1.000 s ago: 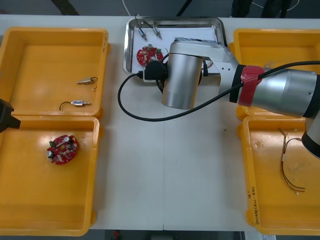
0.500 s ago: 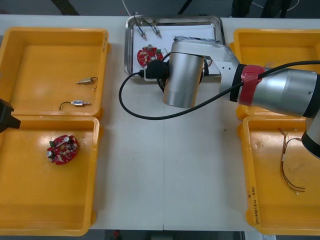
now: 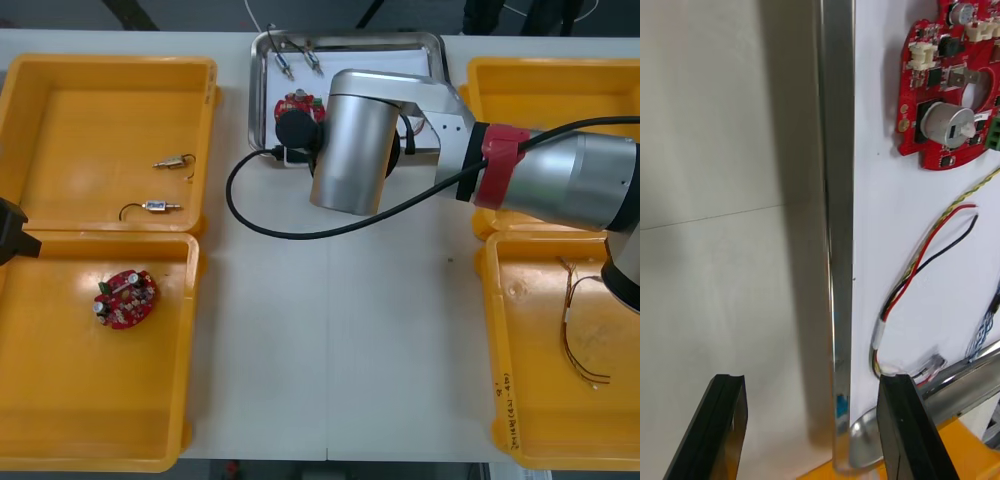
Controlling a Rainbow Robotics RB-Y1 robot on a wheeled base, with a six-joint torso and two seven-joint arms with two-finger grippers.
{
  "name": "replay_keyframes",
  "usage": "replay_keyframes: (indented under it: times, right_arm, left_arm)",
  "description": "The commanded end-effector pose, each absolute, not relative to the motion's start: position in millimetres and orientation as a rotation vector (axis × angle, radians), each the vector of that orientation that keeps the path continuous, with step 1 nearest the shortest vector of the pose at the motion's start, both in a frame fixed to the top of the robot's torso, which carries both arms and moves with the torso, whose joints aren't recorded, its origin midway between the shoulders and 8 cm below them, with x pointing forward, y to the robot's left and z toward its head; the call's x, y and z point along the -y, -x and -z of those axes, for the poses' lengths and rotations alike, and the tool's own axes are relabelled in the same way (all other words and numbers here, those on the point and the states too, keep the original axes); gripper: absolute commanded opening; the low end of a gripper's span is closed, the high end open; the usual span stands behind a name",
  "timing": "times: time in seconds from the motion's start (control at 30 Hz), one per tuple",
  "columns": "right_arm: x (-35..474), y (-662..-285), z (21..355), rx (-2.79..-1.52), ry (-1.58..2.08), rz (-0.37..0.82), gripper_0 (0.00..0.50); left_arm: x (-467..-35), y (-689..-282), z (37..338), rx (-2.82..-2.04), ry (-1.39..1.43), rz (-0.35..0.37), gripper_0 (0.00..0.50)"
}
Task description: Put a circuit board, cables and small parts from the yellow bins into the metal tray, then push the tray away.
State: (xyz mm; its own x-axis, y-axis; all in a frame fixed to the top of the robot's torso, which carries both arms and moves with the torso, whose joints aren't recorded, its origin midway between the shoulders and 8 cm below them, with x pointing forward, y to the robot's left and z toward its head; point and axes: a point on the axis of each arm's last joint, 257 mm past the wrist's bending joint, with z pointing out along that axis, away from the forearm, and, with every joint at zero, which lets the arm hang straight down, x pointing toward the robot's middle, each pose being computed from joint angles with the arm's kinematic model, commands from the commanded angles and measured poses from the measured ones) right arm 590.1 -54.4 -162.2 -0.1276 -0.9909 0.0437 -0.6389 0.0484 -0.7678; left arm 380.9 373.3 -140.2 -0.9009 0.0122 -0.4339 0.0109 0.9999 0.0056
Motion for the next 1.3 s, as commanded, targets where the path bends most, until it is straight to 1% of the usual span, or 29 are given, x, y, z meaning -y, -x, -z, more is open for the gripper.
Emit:
replay_keyframes:
  times: [0.03, 0.2, 0.33, 0.57, 0.73, 0.83, 0.9, 0.97, 1.03, 1.07, 1.13, 1.17, 1.27, 1.3]
  right_arm:
    - [19.6, -574.4, 114.5, -1.756, 1.627, 0.864, 0.500]
    - [21.1, -546.1, 113.0, -1.864, 1.618, 0.787, 0.500]
    - [26.4, -525.3, 108.7, -1.914, 1.611, 0.766, 0.500]
    - [50.6, -487.5, 98.3, -2.053, 1.541, 0.710, 0.500]
    - [46.6, -477.1, 84.9, -2.065, 1.461, 0.573, 0.500]
    - [46.6, -472.9, 73.6, -2.068, 1.385, 0.469, 0.500]
    - [49.4, -472.3, 67.7, -2.073, 1.343, 0.428, 0.500]
    - [53.7, -471.5, 64.9, -2.100, 1.279, 0.374, 0.500]
    - [61.1, -467.8, 64.6, -2.152, 1.185, 0.285, 0.500]
    - [62.7, -466.7, 64.5, -2.165, 1.161, 0.261, 0.500]
    - [73.7, -463.5, 63.9, -2.215, 1.047, 0.164, 0.500]
    - [76.5, -463.2, 62.6, -2.222, 1.021, 0.147, 0.500]
    - [95.2, -461.0, 57.4, -2.265, 0.870, 0.044, 0.500]
    - [98.4, -460.7, 56.2, -2.269, 0.846, 0.030, 0.500]
  left_arm:
    - [-387.3, -375.9, 126.5, -2.673, -0.059, -0.080, 0.500]
    - [-387.3, -375.9, 126.5, -2.673, -0.059, -0.080, 0.500]
    - [-387.3, -375.9, 126.5, -2.673, -0.059, -0.080, 0.500]
    - [-387.3, -375.9, 126.5, -2.673, -0.059, -0.080, 0.500]
    - [-387.3, -375.9, 126.5, -2.673, -0.059, -0.080, 0.500]
    - [-387.3, -375.9, 126.5, -2.673, -0.059, -0.080, 0.500]
    - [-387.3, -375.9, 126.5, -2.673, -0.059, -0.080, 0.500]
    - [-387.3, -375.9, 126.5, -2.673, -0.059, -0.080, 0.500]
    - [-387.3, -375.9, 126.5, -2.673, -0.059, -0.080, 0.500]
    - [-387.3, -375.9, 126.5, -2.673, -0.059, -0.080, 0.500]
    - [-387.3, -375.9, 126.5, -2.673, -0.059, -0.080, 0.500]
    - [-387.3, -375.9, 126.5, -2.673, -0.059, -0.080, 0.500]
    - [-387.3, -375.9, 126.5, -2.673, -0.059, -0.080, 0.500]
    - [-387.3, -375.9, 126.5, -2.673, -0.059, -0.080, 0.500]
